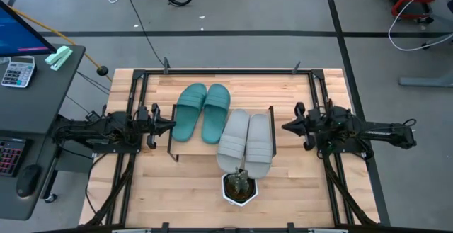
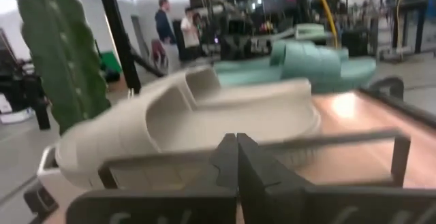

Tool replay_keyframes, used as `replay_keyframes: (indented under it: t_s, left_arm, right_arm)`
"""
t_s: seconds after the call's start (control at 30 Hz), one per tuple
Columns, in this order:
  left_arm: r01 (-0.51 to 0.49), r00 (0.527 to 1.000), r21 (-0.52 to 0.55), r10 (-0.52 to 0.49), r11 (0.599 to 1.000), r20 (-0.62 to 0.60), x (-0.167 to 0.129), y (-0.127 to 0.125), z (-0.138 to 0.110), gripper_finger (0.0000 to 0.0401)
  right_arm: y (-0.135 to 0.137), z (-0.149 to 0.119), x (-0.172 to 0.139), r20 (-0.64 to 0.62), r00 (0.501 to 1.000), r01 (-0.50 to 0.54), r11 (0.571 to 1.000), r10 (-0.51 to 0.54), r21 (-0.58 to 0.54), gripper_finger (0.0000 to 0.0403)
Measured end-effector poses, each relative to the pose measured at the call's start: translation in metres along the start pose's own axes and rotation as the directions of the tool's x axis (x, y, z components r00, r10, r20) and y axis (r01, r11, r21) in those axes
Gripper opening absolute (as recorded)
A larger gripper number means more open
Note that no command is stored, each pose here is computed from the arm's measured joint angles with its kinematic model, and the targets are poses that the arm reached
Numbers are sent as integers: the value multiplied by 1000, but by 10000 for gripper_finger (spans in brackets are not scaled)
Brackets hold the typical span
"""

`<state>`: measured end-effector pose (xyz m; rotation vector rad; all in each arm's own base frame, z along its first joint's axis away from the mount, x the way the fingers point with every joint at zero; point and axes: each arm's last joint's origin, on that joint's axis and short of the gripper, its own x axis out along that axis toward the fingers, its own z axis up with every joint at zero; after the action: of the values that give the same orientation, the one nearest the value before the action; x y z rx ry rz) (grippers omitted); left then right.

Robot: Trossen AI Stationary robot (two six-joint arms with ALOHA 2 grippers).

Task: Pick and place slides into the shelf
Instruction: Return to Home Position

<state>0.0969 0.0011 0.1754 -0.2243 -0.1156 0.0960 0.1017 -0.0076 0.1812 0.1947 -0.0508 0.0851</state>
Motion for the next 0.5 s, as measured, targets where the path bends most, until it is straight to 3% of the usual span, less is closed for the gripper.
replay_keyframes:
  t_s: [0.2,0.5]
  left_arm:
    - [0,1000,-1,0,1000,0,0,0,0,23]
    - [0,1000,-1,0,1000,0,0,0,0,35]
  right_arm:
    - [-2,-7,0,-73,997,30,999,-32,-31,0]
    - [-4,-8,0,-67,993,90,994,-93,-55,0]
